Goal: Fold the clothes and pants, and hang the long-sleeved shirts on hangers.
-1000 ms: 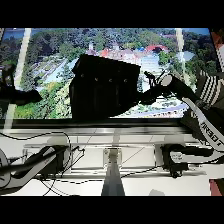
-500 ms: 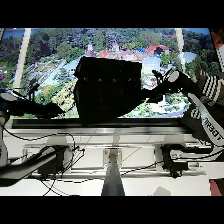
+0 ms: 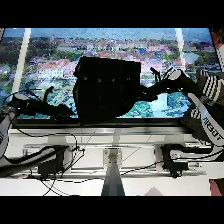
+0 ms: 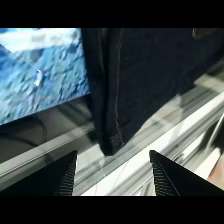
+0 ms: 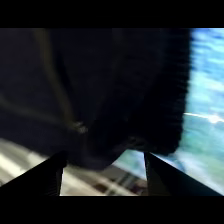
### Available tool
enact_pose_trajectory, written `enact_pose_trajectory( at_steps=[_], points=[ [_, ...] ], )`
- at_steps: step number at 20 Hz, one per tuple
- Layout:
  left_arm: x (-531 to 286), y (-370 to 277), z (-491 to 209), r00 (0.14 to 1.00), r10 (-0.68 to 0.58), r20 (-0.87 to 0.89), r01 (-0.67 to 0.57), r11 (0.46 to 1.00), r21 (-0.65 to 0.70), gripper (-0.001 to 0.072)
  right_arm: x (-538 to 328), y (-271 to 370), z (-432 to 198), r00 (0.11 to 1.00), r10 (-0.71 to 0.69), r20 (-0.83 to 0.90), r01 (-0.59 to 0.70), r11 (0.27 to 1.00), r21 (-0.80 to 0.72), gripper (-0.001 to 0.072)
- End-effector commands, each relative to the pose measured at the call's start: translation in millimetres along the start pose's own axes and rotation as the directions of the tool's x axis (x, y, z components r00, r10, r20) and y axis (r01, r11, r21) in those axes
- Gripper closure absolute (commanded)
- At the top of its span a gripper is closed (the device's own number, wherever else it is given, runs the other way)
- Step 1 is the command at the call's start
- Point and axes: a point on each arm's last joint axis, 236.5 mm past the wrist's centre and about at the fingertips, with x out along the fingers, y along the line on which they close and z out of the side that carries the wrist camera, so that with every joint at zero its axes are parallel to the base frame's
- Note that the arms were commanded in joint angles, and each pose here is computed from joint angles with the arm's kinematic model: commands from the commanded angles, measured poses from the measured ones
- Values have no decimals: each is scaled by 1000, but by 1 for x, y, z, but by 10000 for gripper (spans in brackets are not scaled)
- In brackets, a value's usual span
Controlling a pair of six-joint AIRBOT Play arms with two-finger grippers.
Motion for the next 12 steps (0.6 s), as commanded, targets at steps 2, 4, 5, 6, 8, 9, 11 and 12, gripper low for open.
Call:
enact_pose_trajectory(
  at_steps=[2,4,5,6,8,9,11,12],
  points=[
    [20,6,-19,997,36,-70,-35,999,19,194,21,36,-12,999,44,-29,-47,993,-110,181],
    [22,8,-18,996,48,-69,-46,999,24,194,24,38,-11,999,39,-19,-41,992,-120,181],
    [22,11,-15,997,61,-57,-60,998,26,195,24,38,-10,999,38,-17,-40,992,-119,181],
    [22,15,-13,996,74,-44,-73,997,27,195,23,37,-10,999,38,-16,-40,992,-117,181],
    [22,17,-9,996,84,-32,-83,996,27,195,23,37,-10,999,38,-17,-40,992,-118,181],
    [22,18,-8,996,89,-24,-89,996,27,195,23,37,-10,999,38,-17,-40,992,-118,181],
    [23,23,-1,994,109,3,-109,994,28,195,23,37,-10,999,38,-17,-40,992,-118,181],
    [23,23,2,994,111,19,-112,993,24,196,23,37,-10,999,38,-16,-40,992,-118,181]
  ],
)
